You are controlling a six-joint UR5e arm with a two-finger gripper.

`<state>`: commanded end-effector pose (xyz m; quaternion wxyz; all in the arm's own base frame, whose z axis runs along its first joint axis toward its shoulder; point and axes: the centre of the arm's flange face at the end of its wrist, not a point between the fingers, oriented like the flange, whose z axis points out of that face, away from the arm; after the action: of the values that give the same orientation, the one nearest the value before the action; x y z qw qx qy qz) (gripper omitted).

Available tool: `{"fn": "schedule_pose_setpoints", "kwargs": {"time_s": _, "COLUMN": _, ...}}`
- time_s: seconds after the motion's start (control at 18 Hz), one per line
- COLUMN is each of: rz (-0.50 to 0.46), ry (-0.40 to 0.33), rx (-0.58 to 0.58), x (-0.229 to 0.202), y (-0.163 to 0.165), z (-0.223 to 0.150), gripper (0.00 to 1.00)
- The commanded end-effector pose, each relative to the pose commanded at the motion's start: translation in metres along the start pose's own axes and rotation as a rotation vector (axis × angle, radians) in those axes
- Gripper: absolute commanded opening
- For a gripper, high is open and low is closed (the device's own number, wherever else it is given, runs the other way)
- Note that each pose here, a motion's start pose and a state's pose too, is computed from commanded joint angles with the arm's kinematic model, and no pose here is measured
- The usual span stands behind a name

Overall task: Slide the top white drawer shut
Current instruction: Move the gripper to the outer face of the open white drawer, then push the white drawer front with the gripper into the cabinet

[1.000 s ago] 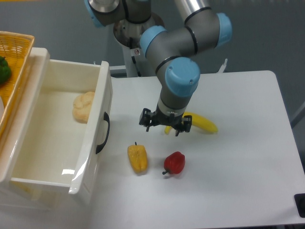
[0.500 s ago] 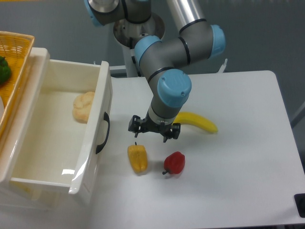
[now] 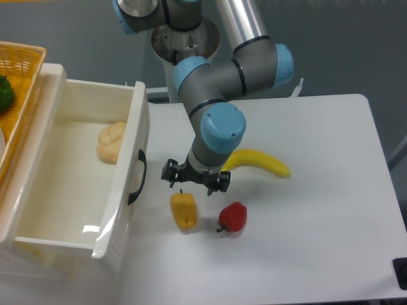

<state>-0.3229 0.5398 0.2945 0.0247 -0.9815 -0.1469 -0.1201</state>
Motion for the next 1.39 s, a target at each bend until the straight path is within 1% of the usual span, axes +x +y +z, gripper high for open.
{"fn": "schedule_pose_setpoints", "kwargs": {"time_s": 0.33, "rz": 0.016, "ry": 0.004, "rx": -0.011, "x": 0.008, "y": -0.003, "z": 0.007, "gripper": 1.00}}
{"fn": "schedule_pose_setpoints", "kwargs": {"time_s": 0.89, "rz": 0.034, "ry": 0.003, "rx": -0.009, "x": 0.020, "y": -0.007, "z": 0.007, "gripper": 1.00}}
{"fn": "schedule_pose_setpoints", "kwargs": {"time_s": 1.39, "rz": 0.062, "ry": 0.001, "rx": -0.009, "x": 0.038, "y": -0.010, "z": 0.007, "gripper": 1.00}}
